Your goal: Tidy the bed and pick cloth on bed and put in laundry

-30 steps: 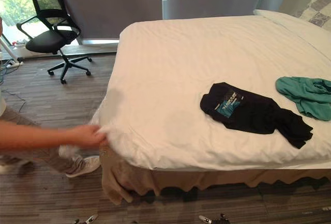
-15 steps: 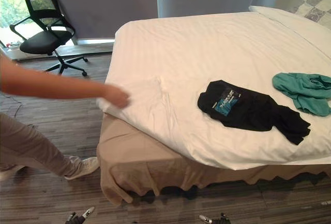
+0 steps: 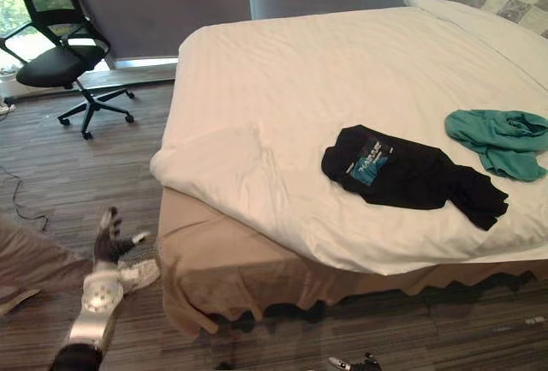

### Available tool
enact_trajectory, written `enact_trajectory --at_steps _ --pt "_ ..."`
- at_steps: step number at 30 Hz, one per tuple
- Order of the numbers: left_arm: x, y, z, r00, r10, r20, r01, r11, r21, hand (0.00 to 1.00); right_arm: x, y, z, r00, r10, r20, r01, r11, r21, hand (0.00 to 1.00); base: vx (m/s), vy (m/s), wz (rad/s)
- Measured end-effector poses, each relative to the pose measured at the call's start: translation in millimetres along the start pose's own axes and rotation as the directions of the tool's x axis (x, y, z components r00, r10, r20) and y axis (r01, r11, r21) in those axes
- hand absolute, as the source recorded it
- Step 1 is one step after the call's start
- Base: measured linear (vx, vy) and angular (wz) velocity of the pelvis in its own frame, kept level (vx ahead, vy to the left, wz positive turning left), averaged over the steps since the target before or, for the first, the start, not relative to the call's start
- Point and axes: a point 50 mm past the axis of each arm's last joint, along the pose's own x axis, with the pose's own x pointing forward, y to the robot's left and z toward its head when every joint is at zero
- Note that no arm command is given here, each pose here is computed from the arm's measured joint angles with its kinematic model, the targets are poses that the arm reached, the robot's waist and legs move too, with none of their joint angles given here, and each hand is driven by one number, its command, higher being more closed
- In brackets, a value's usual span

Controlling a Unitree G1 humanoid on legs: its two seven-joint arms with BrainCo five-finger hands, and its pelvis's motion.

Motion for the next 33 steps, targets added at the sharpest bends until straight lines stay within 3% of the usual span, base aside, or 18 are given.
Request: enact_trajectory --at_steps 6,12,21,27,28,29,33 --pt "54.5 3.3 78.3 0.976 -0.013 0.219 -0.003 0.997 0.072 0.00 -1.0 1.3 13.6 0.997 0.020 0.076 -0.020 1.000 -0.005 0.00 -0.05 -0.035 -0.26" --pt "102.3 32.1 164.6 0.936 0.116 0.331 -0.149 0.986 0.076 0.00 -0.8 16.2 73.1 0.953 0.078 0.292 -0.082 0.997 0.001 0.00 -0.18 -0.020 -0.23" --pt "127.0 55.6 240.6 0.926 0.191 0.324 -0.279 0.927 0.250 0.00 -16.3 35.0 133.2 0.851 0.157 0.500 -0.176 0.984 -0.009 0.00 -0.12 0.003 -0.12" --pt "132.7 72.6 243.3 0.951 0.263 0.164 -0.307 0.863 0.402 0.00 -33.3 49.6 169.4 0.760 0.209 0.616 -0.241 0.970 -0.031 0.00 -0.01 0.006 0.00" --pt "130.9 79.4 260.2 0.935 0.297 0.194 -0.354 0.831 0.429 1.00 -37.0 52.2 174.5 0.742 0.217 0.634 -0.262 0.965 -0.023 0.00 0.01 -0.008 0.08" --pt "128.7 89.0 276.2 0.916 0.341 0.214 -0.402 0.782 0.476 1.00 -41.7 53.8 181.0 0.718 0.219 0.661 -0.275 0.961 -0.021 0.00 0.01 -0.008 0.07" --pt "122.8 109.1 302.0 0.900 0.379 0.213 -0.427 0.676 0.601 1.00 -59.4 52.1 203.1 0.630 0.191 0.753 -0.324 0.946 0.031 0.00 0.00 0.000 0.00"
